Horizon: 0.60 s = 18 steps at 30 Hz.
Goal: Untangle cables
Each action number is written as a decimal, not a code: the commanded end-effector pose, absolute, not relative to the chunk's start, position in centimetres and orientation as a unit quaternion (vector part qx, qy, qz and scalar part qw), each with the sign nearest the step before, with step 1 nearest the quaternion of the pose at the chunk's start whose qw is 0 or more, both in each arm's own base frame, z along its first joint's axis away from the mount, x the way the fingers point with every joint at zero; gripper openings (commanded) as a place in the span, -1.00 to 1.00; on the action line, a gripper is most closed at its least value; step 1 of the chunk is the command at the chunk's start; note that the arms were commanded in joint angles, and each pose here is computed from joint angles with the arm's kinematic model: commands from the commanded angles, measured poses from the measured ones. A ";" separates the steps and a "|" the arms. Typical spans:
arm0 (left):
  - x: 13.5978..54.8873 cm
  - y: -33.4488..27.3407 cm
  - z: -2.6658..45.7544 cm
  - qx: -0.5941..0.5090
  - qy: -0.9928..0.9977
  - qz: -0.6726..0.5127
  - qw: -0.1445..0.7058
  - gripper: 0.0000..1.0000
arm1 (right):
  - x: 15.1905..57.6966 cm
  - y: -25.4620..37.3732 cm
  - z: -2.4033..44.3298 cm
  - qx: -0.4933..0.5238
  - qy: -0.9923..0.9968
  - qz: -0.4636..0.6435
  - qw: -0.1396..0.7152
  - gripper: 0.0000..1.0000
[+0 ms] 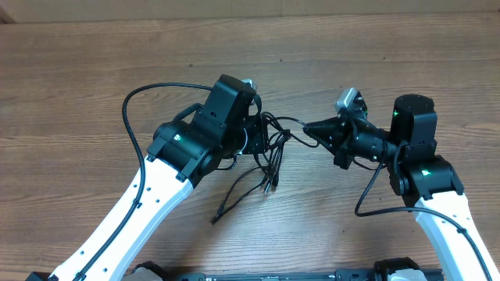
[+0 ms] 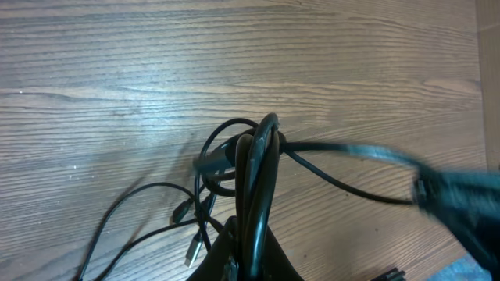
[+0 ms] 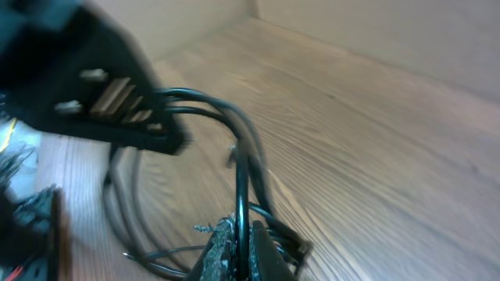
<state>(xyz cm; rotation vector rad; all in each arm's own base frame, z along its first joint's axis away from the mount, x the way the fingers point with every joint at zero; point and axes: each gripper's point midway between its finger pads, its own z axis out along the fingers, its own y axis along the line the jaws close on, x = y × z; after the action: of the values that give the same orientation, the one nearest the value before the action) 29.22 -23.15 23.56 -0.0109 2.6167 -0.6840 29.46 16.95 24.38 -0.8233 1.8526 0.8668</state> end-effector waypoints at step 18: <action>28.2 -24.6 25.4 0.119 0.924 -0.279 0.234 -0.92 | 33.0 6.4 18.3 0.064 0.913 0.149 0.374 1.00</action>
<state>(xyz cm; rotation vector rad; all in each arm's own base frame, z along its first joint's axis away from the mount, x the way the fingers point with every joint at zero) 28.39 -23.59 23.41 0.1365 2.6282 -0.6977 32.78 4.79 16.92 0.2988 2.3583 0.2976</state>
